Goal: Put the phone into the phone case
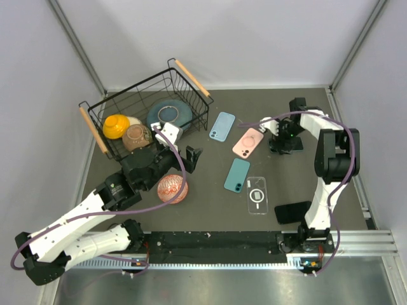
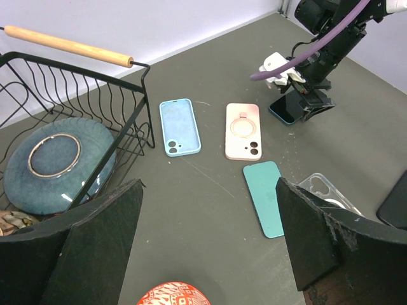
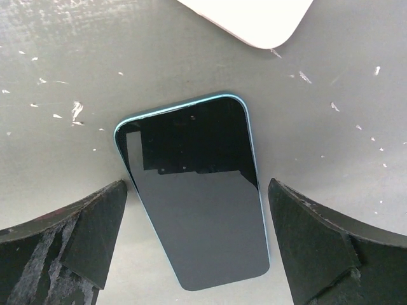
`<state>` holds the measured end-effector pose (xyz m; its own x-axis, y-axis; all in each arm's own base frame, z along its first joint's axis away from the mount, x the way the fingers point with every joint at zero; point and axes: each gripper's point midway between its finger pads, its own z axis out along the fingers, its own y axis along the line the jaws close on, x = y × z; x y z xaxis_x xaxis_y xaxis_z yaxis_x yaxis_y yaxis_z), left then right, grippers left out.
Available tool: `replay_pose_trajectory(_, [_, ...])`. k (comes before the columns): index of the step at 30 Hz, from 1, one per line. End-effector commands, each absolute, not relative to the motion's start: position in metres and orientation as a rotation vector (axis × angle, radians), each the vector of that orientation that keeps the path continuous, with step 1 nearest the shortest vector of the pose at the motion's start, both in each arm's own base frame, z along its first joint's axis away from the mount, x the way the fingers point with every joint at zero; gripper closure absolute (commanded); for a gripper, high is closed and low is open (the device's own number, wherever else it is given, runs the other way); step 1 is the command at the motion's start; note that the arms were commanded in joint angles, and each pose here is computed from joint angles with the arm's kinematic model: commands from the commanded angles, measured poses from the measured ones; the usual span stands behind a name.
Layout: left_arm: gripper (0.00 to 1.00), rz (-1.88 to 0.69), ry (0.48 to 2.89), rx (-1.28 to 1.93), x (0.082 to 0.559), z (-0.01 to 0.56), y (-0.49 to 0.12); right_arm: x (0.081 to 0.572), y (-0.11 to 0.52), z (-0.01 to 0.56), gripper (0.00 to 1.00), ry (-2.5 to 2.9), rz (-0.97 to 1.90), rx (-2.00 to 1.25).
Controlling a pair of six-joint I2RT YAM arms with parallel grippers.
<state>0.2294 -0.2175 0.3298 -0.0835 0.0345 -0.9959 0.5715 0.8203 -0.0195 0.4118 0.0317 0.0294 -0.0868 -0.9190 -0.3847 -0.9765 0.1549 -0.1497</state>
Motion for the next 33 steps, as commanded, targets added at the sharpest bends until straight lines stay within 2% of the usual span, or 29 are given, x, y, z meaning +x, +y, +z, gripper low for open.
replay_pose_trajectory(1, [0.09,-0.493,1.546,0.459,0.23,0.349,-0.217,0.424,0.02,0.025,0.09,2.078,0.146,-1.807])
replay_pose_trajectory(7, [0.09,-0.496,1.543,0.456,0.229,0.35,-0.216,0.438,0.024,0.027,0.14,2.123,0.097,-1.696])
replay_pose_trajectory(10, [0.09,-0.505,1.535,0.454,0.228,0.353,-0.215,0.445,0.031,0.033,0.22,2.146,0.056,-1.631])
replay_pose_trajectory(14, [0.09,-0.508,1.529,0.447,0.227,0.355,-0.213,0.457,0.036,0.034,0.4,2.229,0.042,-1.46])
replay_pose_trajectory(18, [0.09,-0.503,1.527,0.438,0.227,0.355,-0.211,0.466,0.029,0.033,0.52,2.367,0.017,-1.249])
replay_pose_trajectory(23, [0.09,-0.505,1.527,0.438,0.227,0.355,-0.211,0.465,0.037,0.044,0.53,2.459,0.084,-0.981])
replay_pose_trajectory(27, [0.1,-0.511,1.525,0.439,0.225,0.356,-0.211,0.476,0.031,0.056,0.61,2.521,0.0,-0.747])
replay_pose_trajectory(31, [0.1,-0.509,1.523,0.434,0.225,0.357,-0.21,0.482,0.024,0.066,0.58,2.541,-0.073,-0.635])
replay_pose_trajectory(33, [0.1,-0.508,1.52,0.432,0.225,0.357,-0.209,0.477,0.023,0.067,0.52,2.54,-0.078,-0.695])
